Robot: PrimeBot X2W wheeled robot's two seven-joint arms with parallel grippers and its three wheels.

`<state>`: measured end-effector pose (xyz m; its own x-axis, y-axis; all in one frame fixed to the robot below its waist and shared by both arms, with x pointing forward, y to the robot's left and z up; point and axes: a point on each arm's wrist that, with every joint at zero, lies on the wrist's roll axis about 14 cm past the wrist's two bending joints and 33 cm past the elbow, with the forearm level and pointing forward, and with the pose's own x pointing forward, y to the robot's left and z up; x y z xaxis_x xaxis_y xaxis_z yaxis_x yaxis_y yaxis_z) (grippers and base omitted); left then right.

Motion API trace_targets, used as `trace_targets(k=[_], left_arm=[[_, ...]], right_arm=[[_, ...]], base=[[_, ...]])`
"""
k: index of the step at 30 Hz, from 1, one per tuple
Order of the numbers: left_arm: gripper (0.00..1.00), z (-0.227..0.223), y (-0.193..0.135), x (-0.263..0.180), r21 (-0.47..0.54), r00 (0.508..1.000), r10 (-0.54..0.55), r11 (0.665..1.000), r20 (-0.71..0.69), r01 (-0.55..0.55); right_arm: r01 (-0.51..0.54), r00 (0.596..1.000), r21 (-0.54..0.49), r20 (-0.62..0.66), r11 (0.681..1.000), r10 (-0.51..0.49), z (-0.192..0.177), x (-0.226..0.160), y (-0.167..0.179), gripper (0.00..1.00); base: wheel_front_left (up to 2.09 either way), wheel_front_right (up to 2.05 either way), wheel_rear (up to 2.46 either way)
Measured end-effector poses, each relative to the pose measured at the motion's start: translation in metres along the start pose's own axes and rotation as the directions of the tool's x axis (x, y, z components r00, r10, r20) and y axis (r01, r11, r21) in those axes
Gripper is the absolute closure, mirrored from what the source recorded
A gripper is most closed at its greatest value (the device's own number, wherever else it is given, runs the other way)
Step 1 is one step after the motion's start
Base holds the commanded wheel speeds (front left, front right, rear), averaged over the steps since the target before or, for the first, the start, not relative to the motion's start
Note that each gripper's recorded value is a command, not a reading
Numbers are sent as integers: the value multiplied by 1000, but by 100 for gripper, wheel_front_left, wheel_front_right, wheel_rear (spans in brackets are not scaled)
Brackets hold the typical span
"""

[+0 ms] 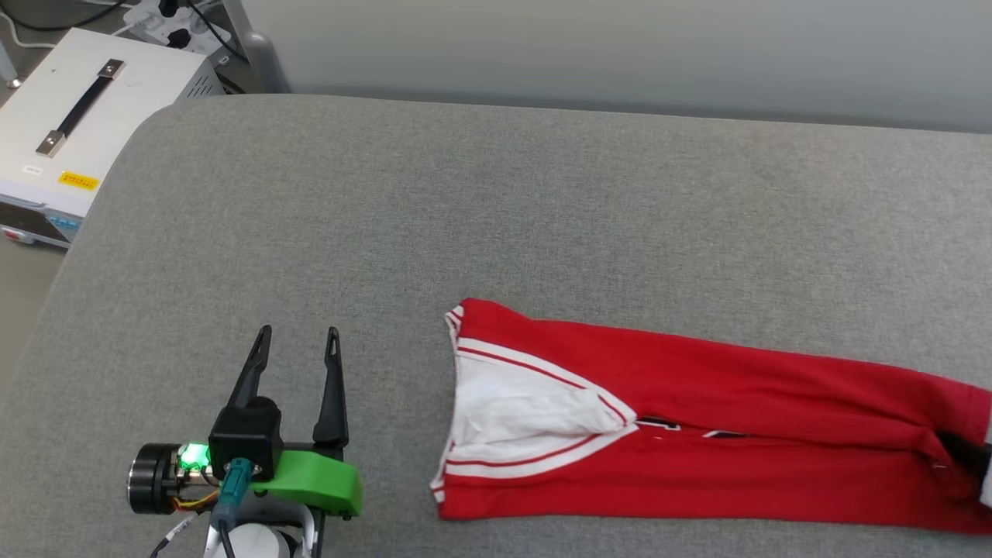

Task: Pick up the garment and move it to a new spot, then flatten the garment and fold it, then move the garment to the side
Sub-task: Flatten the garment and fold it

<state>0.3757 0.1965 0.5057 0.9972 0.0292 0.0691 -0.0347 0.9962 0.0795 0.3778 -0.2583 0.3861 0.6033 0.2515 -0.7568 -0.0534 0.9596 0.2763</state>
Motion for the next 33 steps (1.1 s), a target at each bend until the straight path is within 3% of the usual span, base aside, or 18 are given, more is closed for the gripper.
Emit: trace_targets(k=[6,10,16,23,33], left_arm=[[0,1,-3,-2,7,1000,-9,1000,4,9],[0,2,0,-6,5,1000,7,1000,6,-7],[0,2,1,-9,1,1000,6,1000,6,-6],[0,-3,-5,-8,-7,1000,-6,1000,-8,6],[0,-12,-3,-5,-10,999,2,1000,-33,-2]], right_arm=[[117,993,-44,17,992,-117,7,-17,-39,100],[43,998,-52,54,998,-40,16,-18,-14,100],[-163,980,-78,104,984,171,31,-26,51,100],[-327,939,-197,44,924,342,29,-31,117,100],[-508,856,-374,-118,776,503,20,-16,215,100]], base=[[0,0,0],[0,0,0],[0,0,0],[0,0,0],[0,0,0]])
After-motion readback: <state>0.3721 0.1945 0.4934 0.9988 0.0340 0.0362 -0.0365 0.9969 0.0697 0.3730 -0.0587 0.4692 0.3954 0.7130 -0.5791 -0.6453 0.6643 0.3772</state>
